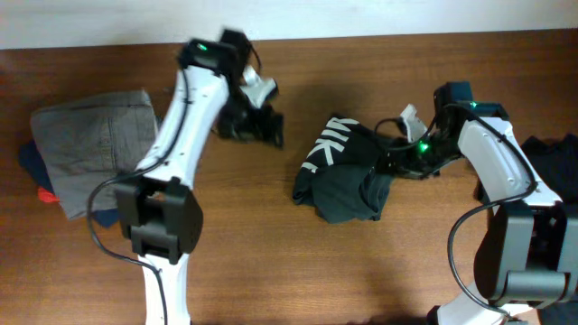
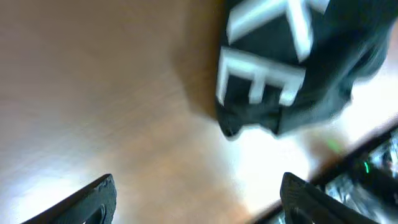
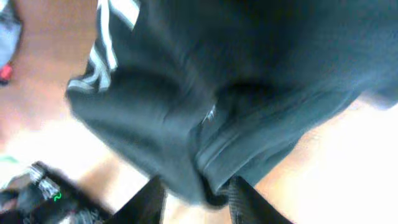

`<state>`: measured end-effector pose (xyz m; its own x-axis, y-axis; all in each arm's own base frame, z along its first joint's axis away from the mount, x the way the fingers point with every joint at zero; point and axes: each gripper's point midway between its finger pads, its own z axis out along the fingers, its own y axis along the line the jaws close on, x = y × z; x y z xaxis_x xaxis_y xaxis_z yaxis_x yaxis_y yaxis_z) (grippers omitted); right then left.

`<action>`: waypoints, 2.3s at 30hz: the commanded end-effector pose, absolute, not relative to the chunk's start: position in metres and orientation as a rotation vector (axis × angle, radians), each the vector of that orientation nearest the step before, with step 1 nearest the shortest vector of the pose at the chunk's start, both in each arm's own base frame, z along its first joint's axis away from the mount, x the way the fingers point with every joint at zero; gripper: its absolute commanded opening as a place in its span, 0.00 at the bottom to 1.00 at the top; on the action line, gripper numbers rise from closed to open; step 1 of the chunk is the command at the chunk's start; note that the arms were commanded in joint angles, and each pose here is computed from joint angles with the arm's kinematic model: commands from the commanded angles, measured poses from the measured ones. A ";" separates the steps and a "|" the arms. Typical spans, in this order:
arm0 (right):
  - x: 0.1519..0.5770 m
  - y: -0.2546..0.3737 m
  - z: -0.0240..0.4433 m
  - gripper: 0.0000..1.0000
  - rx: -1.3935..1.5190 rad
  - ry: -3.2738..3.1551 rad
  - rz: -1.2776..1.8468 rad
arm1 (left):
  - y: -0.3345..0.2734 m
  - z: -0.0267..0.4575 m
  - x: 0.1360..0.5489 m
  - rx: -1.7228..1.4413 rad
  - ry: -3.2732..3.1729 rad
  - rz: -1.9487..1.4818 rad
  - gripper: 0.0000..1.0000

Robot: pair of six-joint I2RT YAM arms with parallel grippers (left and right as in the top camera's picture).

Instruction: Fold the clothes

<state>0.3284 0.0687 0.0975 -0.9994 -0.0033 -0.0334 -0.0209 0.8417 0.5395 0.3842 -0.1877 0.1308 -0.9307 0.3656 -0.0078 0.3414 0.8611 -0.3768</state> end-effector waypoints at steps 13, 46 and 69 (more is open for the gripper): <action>0.286 0.114 0.049 0.51 -0.269 3.046 0.862 | -0.242 0.063 0.319 -0.653 -2.713 0.836 0.84; 0.272 0.063 0.082 0.04 -0.015 3.030 0.736 | -0.270 0.053 0.320 -0.726 -2.766 0.806 0.84; 0.264 0.035 0.070 0.04 0.132 3.130 0.471 | -0.204 0.023 0.339 -0.628 -2.905 0.328 0.00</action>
